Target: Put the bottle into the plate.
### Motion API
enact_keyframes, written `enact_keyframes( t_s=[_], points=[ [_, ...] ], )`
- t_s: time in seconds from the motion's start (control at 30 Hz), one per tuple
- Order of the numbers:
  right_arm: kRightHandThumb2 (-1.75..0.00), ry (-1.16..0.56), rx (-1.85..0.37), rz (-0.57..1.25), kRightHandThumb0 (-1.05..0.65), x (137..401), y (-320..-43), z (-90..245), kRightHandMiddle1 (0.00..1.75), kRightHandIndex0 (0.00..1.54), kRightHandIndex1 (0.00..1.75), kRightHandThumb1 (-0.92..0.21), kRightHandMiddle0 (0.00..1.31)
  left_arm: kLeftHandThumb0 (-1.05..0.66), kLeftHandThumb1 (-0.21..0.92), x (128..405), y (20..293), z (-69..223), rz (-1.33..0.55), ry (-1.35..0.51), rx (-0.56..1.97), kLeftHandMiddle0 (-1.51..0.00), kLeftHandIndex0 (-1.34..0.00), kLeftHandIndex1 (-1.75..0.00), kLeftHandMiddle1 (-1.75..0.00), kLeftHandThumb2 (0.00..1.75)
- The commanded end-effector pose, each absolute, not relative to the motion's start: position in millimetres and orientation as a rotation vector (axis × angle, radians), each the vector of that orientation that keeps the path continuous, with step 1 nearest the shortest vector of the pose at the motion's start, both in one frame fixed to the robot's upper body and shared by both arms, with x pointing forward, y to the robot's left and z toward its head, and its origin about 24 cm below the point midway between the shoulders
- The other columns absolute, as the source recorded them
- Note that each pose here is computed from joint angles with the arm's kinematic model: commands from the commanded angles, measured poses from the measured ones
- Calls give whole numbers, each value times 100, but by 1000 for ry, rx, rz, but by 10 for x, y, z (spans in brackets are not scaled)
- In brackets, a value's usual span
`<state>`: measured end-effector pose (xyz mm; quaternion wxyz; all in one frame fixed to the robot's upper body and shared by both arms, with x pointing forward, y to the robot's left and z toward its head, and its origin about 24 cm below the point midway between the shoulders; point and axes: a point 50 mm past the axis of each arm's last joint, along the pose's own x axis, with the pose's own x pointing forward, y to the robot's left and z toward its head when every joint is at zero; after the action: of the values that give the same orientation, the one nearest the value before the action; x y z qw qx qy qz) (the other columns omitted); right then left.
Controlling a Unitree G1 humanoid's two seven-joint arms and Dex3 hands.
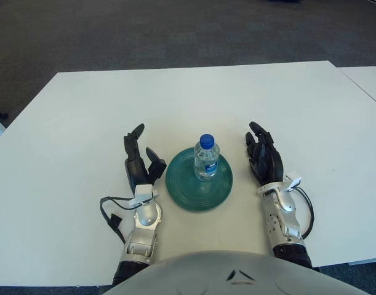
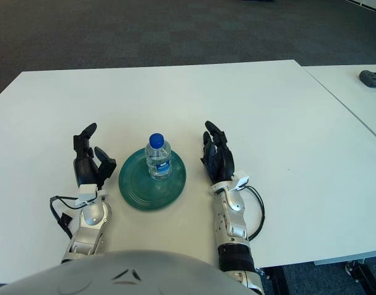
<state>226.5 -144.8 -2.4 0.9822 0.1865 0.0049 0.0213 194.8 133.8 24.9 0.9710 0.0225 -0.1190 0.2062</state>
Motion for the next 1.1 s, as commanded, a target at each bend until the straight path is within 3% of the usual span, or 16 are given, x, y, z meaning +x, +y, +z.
enact_keyframes(
  t_s=[0.0, 0.43, 0.67, 0.83, 1.07],
  points=[
    [-64, 117, 388, 21, -72, 2179, -1466, -207, 64, 40, 0, -92, 0, -78, 92, 1987, 1384, 264, 365, -258, 44, -67, -41, -100, -15, 90],
    [-64, 117, 388, 21, -72, 2192, -1473, -210, 64, 40, 0, -92, 0, -57, 92, 2061, 1577, 184, 168, -113, 4, -75, -46, -104, -19, 62],
    [-64, 117, 387, 21, -72, 2205, -1486, -208, 64, 40, 0, -92, 0, -58, 92, 2119, 1615, 81, 122, -48, -26, -72, -43, -101, -18, 54],
    [-64, 117, 387, 21, -72, 2210, -1491, -209, 64, 40, 0, -92, 0, -60, 92, 2169, 1654, 23, 126, -6, -41, -70, -39, -98, -18, 52],
    [-64, 118, 387, 21, -72, 2227, -1501, -211, 64, 40, 0, -92, 0, -58, 92, 2243, 1716, -29, 127, 31, -35, -66, -29, -93, -15, 63]
  ],
)
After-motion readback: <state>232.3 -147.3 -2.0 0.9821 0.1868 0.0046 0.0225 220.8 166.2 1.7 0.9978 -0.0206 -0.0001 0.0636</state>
